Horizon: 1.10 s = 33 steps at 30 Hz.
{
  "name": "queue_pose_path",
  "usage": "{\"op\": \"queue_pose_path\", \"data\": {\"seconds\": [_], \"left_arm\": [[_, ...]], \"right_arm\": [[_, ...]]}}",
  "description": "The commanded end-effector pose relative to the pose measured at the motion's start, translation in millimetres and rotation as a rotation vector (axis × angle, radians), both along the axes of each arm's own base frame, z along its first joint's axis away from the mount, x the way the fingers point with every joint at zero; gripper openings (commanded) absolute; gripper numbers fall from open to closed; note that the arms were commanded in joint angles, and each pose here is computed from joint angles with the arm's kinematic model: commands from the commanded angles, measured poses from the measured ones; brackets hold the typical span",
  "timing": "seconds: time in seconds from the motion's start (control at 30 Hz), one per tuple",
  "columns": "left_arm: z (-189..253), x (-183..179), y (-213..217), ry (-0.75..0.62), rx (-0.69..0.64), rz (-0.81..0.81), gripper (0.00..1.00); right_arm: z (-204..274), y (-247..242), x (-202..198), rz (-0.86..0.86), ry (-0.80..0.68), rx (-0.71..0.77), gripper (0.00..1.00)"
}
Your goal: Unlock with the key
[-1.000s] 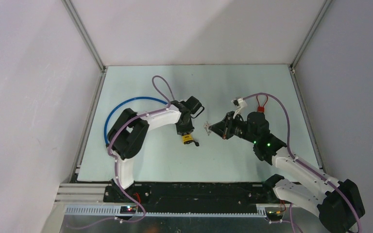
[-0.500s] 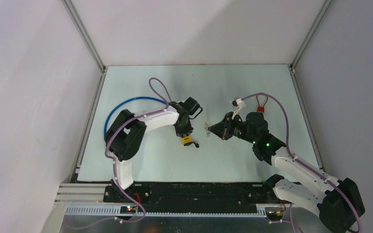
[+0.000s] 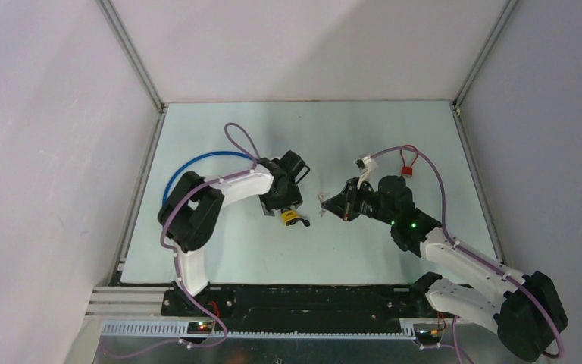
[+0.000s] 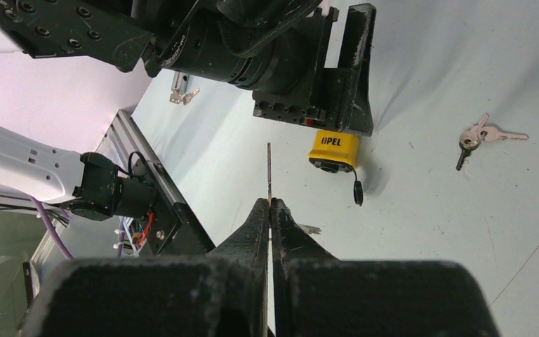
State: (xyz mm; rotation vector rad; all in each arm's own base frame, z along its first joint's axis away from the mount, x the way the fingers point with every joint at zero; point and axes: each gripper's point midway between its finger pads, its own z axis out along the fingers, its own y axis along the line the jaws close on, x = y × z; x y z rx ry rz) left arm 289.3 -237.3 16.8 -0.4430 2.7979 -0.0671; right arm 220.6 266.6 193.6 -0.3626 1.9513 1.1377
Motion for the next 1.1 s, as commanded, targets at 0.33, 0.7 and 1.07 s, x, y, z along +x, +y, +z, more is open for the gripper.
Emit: {"op": "queue_pose_path", "data": {"seconds": [0.33, 0.7, 1.07], "left_arm": [[-2, -20, -13, 0.058, -0.053, 0.023, 0.71], [26, -8, -23, -0.011, -0.111, 0.039, 0.19], [111, -3, -31, -0.159, -0.299, 0.072, 0.00]], "right_arm": [[5, 1, 3, -0.003, -0.037, 0.008, 0.00], [2, 7, -5, 0.030, -0.045, 0.005, 0.00], [-12, 33, -25, 0.077, -0.040, 0.025, 0.00]]}}
